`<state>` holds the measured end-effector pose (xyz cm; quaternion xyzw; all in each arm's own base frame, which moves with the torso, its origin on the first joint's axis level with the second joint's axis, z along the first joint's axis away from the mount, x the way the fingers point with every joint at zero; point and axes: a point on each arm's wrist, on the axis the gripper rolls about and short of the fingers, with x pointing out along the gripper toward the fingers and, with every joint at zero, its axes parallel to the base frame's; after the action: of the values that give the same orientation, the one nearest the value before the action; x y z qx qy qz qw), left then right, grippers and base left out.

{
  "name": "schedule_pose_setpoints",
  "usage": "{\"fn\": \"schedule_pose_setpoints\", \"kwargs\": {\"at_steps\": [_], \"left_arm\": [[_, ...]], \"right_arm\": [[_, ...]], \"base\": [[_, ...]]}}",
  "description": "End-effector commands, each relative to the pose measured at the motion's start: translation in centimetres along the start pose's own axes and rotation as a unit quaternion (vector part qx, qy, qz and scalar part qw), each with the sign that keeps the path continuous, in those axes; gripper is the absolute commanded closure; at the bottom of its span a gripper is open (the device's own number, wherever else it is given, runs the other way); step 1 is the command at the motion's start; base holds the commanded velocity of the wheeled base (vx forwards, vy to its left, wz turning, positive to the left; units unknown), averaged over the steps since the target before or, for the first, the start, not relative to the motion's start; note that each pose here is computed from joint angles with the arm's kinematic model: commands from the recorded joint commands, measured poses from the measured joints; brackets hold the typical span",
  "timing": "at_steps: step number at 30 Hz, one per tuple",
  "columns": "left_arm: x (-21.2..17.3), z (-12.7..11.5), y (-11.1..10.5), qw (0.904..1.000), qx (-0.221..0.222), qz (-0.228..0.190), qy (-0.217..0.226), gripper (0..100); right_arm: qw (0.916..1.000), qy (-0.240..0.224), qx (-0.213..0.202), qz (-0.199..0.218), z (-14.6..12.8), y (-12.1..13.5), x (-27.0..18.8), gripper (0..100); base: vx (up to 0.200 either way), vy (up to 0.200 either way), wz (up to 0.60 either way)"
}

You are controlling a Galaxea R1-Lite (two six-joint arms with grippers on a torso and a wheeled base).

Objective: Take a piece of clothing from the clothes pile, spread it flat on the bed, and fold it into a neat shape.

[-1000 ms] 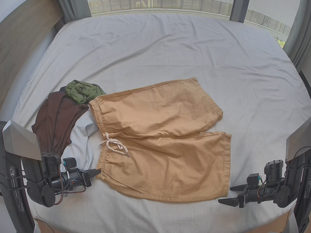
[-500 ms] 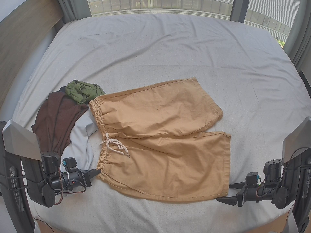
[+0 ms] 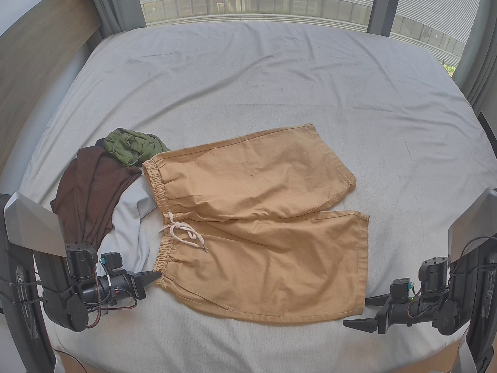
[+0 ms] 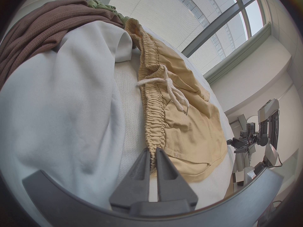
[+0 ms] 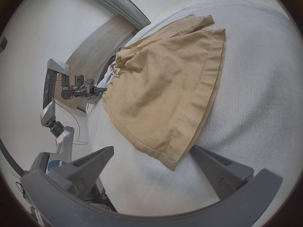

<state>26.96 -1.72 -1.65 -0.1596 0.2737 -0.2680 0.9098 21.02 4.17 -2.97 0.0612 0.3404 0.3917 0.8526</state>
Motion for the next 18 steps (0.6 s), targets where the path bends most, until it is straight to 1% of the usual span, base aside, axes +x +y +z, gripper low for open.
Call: {"fn": "schedule_pose_setpoints", "kwargs": {"at_steps": [1, 2, 18], "left_arm": [[0.00, 0.01, 0.00, 1.0000, 0.000, 0.000, 0.000, 100], [0.02, -0.02, 0.02, 1.0000, 0.000, 0.000, 0.000, 100], [0.18, -0.40, 0.21, 1.0000, -0.002, 0.002, 0.007, 100]], "right_arm": [[1.0000, 0.005, 0.003, 0.001, -0.20, -0.07, 0.12, 0], [1.0000, 0.007, 0.006, 0.001, -0.32, -0.16, 0.20, 100], [0.9999, 0.005, 0.010, -0.002, -0.32, -0.28, 0.04, 100]], "base": [[0.000, 0.000, 0.00], [0.000, 0.000, 0.00], [0.000, 0.000, 0.00]]}}
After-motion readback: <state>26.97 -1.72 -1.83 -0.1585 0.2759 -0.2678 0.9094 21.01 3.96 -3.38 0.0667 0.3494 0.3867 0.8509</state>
